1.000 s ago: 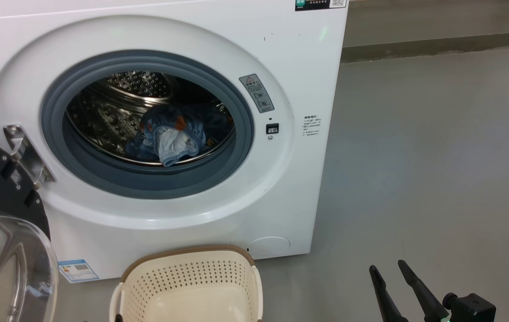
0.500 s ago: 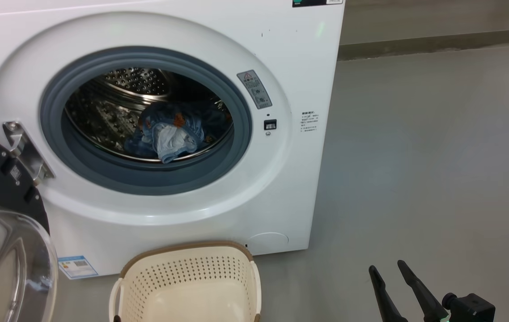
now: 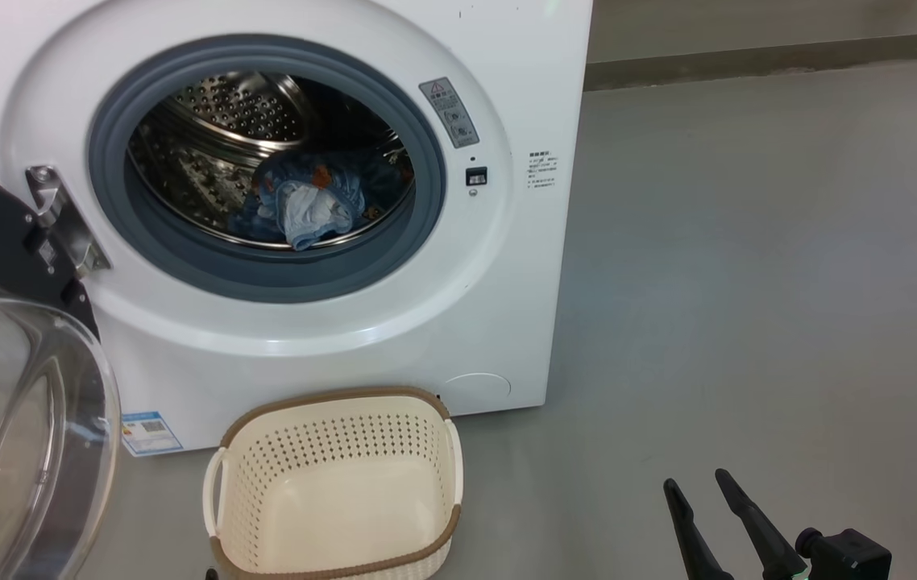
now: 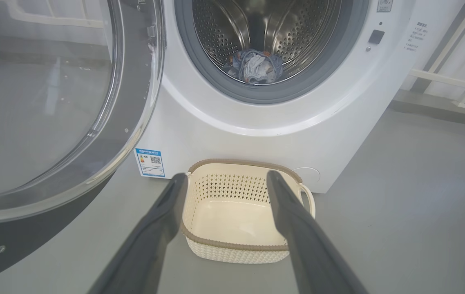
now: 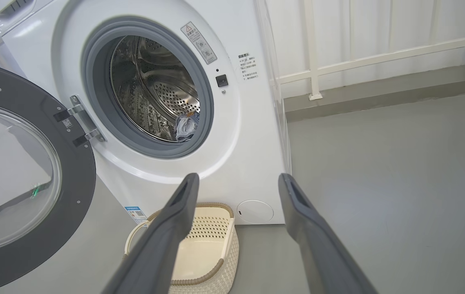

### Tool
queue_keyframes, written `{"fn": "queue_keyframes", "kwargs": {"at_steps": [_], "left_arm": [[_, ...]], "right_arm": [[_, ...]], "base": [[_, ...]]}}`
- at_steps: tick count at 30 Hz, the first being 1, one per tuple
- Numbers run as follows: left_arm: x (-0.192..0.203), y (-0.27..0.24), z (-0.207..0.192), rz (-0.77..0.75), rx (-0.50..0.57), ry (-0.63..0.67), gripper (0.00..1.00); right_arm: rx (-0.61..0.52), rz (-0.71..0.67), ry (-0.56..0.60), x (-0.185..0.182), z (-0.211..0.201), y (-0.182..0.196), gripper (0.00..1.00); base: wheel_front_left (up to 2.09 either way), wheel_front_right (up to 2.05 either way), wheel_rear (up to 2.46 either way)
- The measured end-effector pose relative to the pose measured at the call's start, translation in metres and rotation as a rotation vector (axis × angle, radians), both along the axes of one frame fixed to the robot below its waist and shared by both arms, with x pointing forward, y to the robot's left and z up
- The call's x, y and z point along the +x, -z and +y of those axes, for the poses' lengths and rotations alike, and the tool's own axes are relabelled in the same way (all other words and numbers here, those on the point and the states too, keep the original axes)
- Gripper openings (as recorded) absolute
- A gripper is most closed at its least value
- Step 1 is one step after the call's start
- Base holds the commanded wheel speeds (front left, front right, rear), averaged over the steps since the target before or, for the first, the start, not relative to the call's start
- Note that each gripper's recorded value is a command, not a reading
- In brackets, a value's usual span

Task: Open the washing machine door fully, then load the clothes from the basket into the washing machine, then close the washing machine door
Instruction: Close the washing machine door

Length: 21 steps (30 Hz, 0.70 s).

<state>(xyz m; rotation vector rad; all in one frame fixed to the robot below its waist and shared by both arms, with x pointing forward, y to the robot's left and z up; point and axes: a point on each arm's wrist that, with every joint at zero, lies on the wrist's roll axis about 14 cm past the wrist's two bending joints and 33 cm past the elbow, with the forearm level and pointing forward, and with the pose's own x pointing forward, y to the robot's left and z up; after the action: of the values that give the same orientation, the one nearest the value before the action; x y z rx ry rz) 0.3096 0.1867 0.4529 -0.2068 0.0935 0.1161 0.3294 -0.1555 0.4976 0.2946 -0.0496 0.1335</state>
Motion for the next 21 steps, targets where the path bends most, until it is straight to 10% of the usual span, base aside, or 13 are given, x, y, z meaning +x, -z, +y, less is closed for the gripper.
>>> {"fn": "queue_keyframes", "kwargs": {"at_steps": [21], "left_arm": [[-0.009,0.003,0.012,0.009,0.004,-0.043,1.00]], "right_arm": [[-0.003,0.007,-0.046,0.008,0.014,0.002,1.00]], "base": [[-0.05,0.05,0.00]]}}
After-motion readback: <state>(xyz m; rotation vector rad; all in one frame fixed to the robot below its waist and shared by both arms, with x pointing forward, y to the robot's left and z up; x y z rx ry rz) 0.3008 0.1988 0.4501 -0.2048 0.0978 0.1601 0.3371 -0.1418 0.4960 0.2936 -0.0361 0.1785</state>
